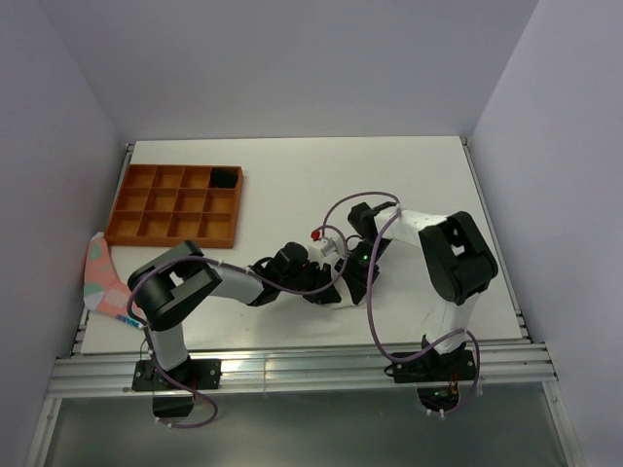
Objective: Roll the socks
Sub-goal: Roll the sock at the center of the board.
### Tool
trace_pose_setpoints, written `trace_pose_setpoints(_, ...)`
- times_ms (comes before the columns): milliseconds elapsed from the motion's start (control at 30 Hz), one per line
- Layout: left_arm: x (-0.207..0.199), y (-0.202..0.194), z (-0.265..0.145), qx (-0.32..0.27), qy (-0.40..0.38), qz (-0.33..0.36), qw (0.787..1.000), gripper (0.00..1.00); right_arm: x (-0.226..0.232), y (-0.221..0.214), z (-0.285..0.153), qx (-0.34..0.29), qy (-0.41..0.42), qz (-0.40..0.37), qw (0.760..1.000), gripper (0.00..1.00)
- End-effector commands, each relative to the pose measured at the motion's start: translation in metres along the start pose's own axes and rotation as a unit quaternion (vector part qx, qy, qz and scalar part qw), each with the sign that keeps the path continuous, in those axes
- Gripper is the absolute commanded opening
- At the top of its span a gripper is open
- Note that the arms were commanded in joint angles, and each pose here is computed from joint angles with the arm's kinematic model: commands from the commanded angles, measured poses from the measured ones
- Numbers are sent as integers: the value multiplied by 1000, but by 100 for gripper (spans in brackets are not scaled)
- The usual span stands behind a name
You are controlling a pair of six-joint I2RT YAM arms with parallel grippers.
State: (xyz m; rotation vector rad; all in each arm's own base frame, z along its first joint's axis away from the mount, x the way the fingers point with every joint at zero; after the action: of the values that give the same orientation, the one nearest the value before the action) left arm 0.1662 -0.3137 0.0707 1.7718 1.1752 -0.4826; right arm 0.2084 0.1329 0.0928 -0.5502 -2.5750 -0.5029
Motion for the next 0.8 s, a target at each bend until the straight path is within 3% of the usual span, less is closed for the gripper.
trace_pose_setpoints(0,37,-43,-5,99,110,-75,986,0,-8,16,-12,-56,-64,-80,993,42)
trace_pose_setpoints(267,44,-50,-16,143,97,-121,978,0,-3,17,-26,-99,-73,-110,986,50)
trace_pose_setpoints(333,44,-49,-17,148,90,-131,976,0,-3,18,-29,-109,-68,-114,985,61)
trace_pose_setpoints(767,58,-53,-18,189,118,-177,959,0,-5,20,-29,-134,-12,-120,984,63)
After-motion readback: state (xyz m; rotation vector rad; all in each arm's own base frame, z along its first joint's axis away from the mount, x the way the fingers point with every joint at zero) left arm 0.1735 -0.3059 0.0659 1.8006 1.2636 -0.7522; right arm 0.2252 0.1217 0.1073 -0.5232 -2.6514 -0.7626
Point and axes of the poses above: each gripper's point midway between its finger pads, its own z axis out along the fingers, its own x axis along the line the jaws close on, y = z × x, the point moved 9 cm from there along -z, back along the fingers, and after that the axes turned 10 degrees about -z, right-handed, at the moved point
